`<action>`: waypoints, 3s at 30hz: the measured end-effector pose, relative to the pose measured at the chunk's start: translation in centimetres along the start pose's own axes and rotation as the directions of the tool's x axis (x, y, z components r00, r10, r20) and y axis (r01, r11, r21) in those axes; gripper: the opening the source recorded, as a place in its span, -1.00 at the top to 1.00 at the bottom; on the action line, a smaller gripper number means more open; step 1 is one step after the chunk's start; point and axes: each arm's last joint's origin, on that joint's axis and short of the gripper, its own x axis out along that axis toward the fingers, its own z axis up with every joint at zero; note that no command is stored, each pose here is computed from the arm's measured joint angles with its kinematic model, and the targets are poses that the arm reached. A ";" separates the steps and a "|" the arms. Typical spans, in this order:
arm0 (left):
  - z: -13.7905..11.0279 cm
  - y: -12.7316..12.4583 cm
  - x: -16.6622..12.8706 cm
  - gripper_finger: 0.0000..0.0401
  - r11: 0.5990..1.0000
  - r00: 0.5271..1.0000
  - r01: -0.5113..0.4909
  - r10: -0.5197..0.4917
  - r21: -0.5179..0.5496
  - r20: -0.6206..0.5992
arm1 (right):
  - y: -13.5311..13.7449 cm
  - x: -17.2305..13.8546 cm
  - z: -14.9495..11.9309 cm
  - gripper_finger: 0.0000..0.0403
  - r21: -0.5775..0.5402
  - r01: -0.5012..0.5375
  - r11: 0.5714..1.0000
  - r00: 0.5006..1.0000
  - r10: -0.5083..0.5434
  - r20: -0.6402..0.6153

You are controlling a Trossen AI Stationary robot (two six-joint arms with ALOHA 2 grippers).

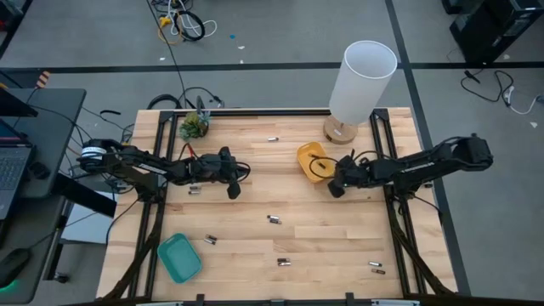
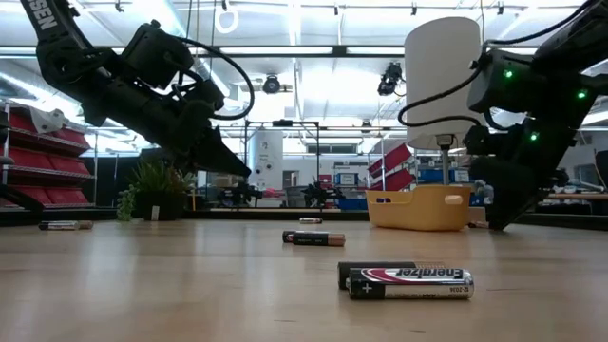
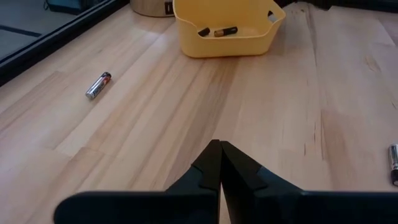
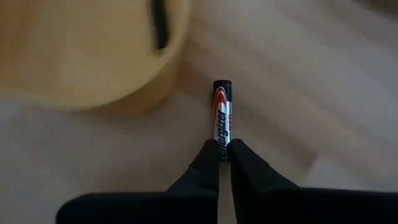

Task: Sort batteries
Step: Put the silver battery into the blue bin

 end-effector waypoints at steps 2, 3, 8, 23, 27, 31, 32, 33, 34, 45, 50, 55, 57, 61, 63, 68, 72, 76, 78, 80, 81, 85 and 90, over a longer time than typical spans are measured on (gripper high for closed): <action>0.0 0.0 0.0 0.92 1.000 1.000 0.001 -0.002 0.007 0.005 | 0.5 -0.7 -0.1 0.94 0.017 -0.083 0.996 0.996 0.083 -0.017; 0.1 0.0 0.0 0.92 1.000 1.000 0.003 -0.003 0.009 0.013 | 0.7 -1.0 -0.2 0.94 0.018 -0.118 0.993 0.993 0.118 -0.024; 0.6 -0.2 0.0 0.92 0.997 0.996 0.070 -0.071 0.028 0.053 | 1.3 -2.5 -1.0 0.94 0.022 -0.265 0.964 0.959 0.266 -0.093; 2.1 -3.4 -0.7 0.58 0.919 0.908 0.337 -0.375 0.203 0.189 | 7.2 -3.3 0.8 0.94 -0.134 -0.674 0.727 0.710 0.687 0.153; 2.9 -4.2 -1.0 0.44 0.912 0.884 0.346 -0.396 0.221 0.251 | 8.8 -2.3 2.0 0.94 -0.192 -0.645 0.740 0.706 0.673 0.222; 3.6 -4.2 -1.0 0.36 0.928 0.883 0.305 -0.360 0.214 0.302 | 11.3 -1.6 3.6 0.94 -0.300 -0.608 0.735 0.684 0.677 0.273; 3.7 -4.2 -1.0 0.35 0.929 0.880 0.302 -0.358 0.213 0.312 | 12.1 -1.6 4.0 0.94 -0.332 -0.606 0.723 0.663 0.689 0.292; 3.8 -4.2 -1.1 0.34 0.930 0.879 0.299 -0.355 0.211 0.319 | 12.8 -1.7 4.5 0.94 -0.368 -0.600 0.710 0.640 0.702 0.311; 3.8 -4.2 -1.1 0.34 0.931 0.875 0.300 -0.356 0.209 0.327 | 13.6 -1.8 5.0 0.94 -0.401 -0.593 0.698 0.617 0.714 0.331; 4.8 -4.3 -1.6 0.33 0.924 0.825 0.314 -0.379 0.217 0.419 | 17.1 -4.0 8.6 0.93 -0.556 -0.422 0.716 0.514 0.694 0.504; 4.9 -4.3 -1.6 0.33 0.924 0.818 0.314 -0.380 0.218 0.432 | 17.2 -4.5 8.9 0.93 -0.571 -0.420 0.705 0.471 0.707 0.527; 4.9 -4.3 -1.6 0.33 0.926 0.815 0.311 -0.376 0.215 0.440 | 17.4 -4.8 8.8 0.93 -0.593 -0.405 0.696 0.451 0.716 0.533; 5.0 -4.3 -1.7 0.33 0.927 0.811 0.310 -0.373 0.210 0.450 | 17.4 -4.9 8.8 0.93 -0.598 -0.401 0.694 0.445 0.719 0.535; 5.3 -4.3 -1.8 0.33 0.928 0.798 0.306 -0.373 0.214 0.474 | 17.4 -4.8 8.8 0.93 -0.601 -0.397 0.694 0.447 0.718 0.533; 5.4 -4.3 -1.8 0.33 0.927 0.793 0.306 -0.373 0.215 0.481 | 17.4 -4.8 8.8 0.93 -0.602 -0.394 0.694 0.448 0.717 0.534; 6.1 -4.5 -1.8 0.33 0.920 0.780 0.316 -0.390 0.230 0.489 | 17.4 -4.8 8.8 0.93 -0.605 -0.379 0.700 0.447 0.711 0.543; 6.4 -4.6 -1.7 0.34 0.920 0.774 0.316 -0.391 0.232 0.497 | 17.4 -4.9 8.9 0.93 -0.605 -0.378 0.701 0.444 0.711 0.546; 6.3 -4.6 -1.7 0.34 0.920 0.780 0.316 -0.392 0.233 0.489 | 17.4 -5.1 9.0 0.93 -0.611 -0.368 0.701 0.426 0.711 0.558; 6.3 -4.6 -1.7 0.34 0.920 0.781 0.317 -0.392 0.233 0.485 | 17.4 -5.3 9.1 0.93 -0.618 -0.360 0.699 0.405 0.714 0.571; 6.3 -4.6 -1.7 0.34 0.919 0.781 0.317 -0.392 0.233 0.485 | 17.4 -5.4 9.2 0.93 -0.623 -0.353 0.698 0.391 0.715 0.579; 6.3 -4.6 -1.7 0.35 0.919 0.782 0.317 -0.392 0.233 0.485 | 17.4 -5.4 9.2 0.93 -0.625 -0.352 0.697 0.391 0.716 0.578; 6.5 -4.6 -1.8 0.35 0.920 0.768 0.315 -0.391 0.232 0.508 | 17.5 -5.4 9.2 0.93 -0.627 -0.357 0.693 0.391 0.720 0.573; 6.6 -4.6 -1.9 0.35 0.923 0.762 0.311 -0.385 0.229 0.521 | 17.4 -5.4 9.2 0.93 -0.628 -0.356 0.692 0.389 0.721 0.573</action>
